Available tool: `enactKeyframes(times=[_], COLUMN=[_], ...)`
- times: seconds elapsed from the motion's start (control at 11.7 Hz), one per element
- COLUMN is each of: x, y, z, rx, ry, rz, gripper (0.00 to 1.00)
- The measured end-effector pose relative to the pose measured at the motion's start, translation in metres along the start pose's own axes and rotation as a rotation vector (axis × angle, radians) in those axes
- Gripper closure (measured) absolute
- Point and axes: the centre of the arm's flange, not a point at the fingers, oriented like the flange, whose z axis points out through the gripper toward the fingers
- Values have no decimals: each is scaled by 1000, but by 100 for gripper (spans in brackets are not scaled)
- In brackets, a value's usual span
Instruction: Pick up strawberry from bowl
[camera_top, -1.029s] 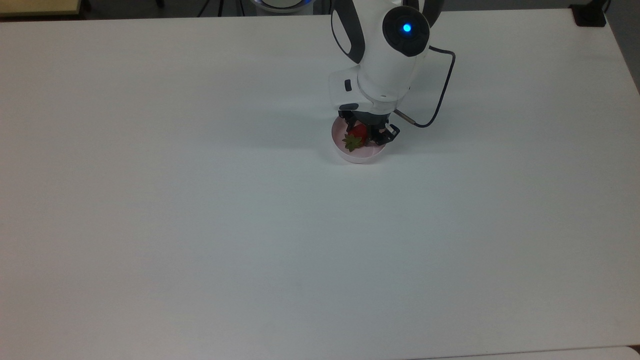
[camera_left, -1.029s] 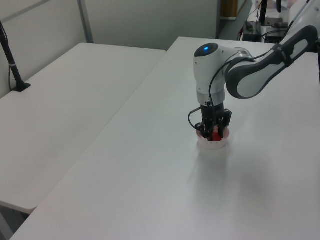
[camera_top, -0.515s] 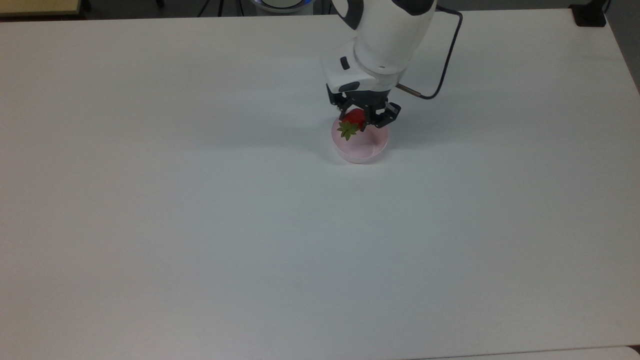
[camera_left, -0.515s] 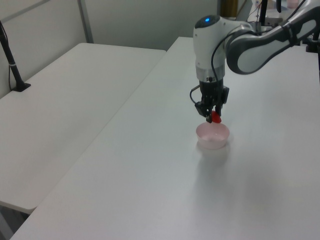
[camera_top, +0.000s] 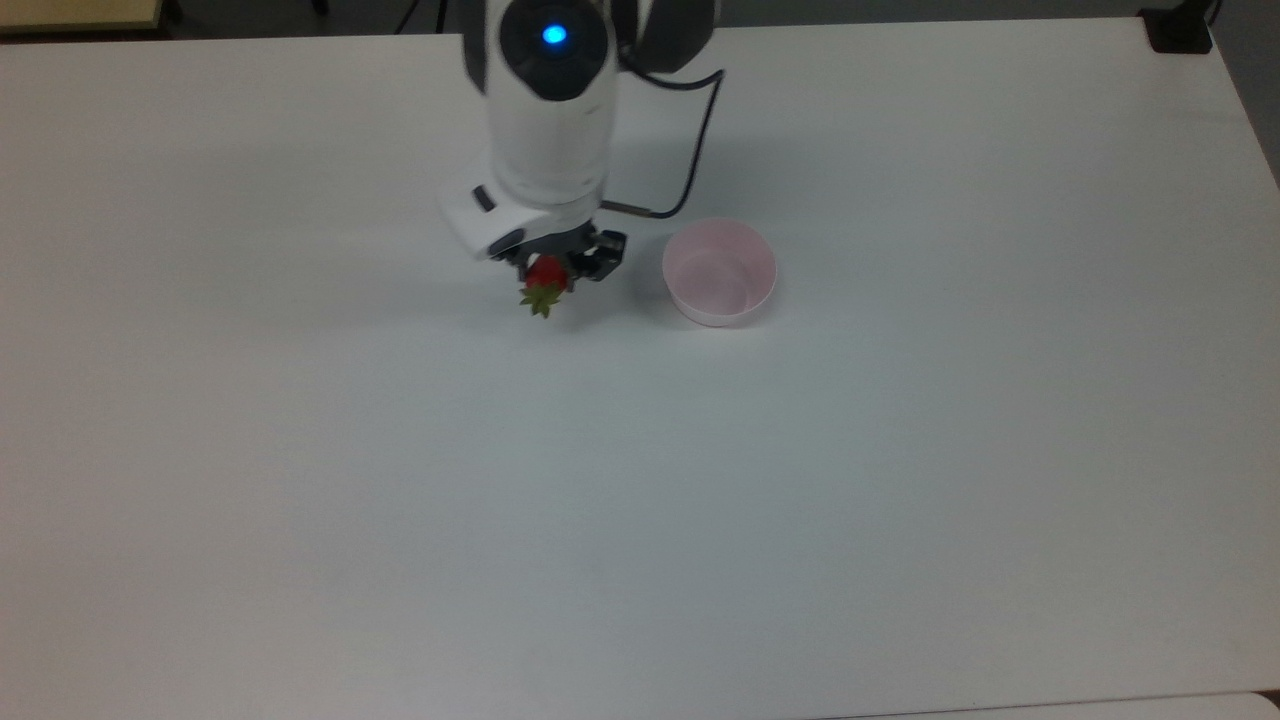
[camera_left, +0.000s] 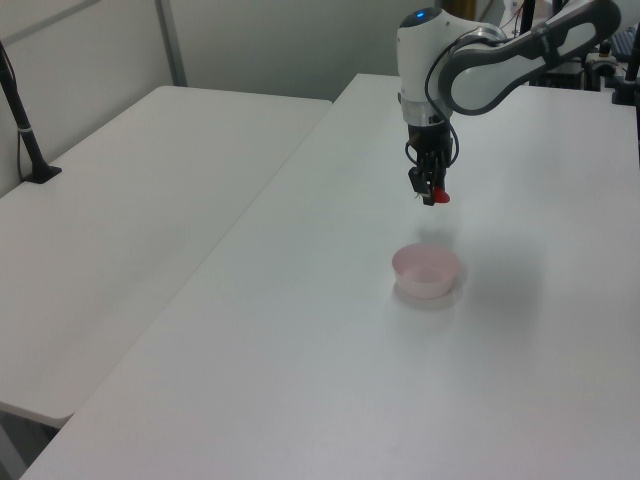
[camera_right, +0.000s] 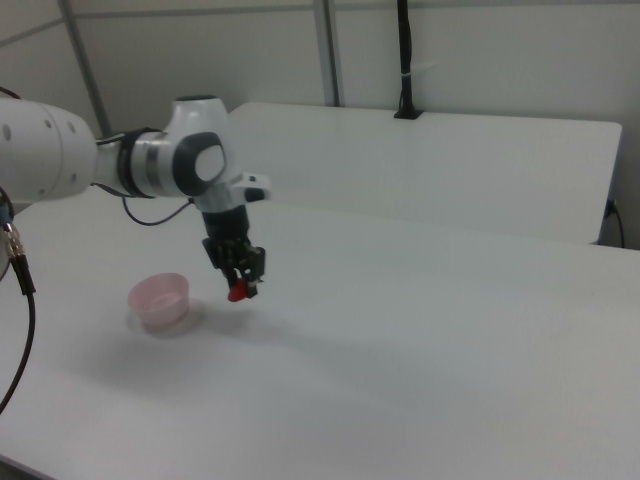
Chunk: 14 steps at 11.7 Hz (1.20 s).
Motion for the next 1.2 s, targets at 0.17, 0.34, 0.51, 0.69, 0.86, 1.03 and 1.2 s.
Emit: enactKeyframes(times=[0.17, 0.34, 0.51, 0.69, 0.86, 1.03, 1.2], x=[12, 15, 15, 18, 22, 10, -19], y=[23, 30, 30, 31, 32, 26, 10], z=[15, 26, 30, 22, -4, -51, -104], rx=[17, -7, -9, -7, -5, -19, -52], ry=[17, 10, 6, 21, 68, 110, 117], rz=[0, -7, -9, -6, -2, -12, -36], gripper=[54, 53, 40, 27, 1, 0, 0])
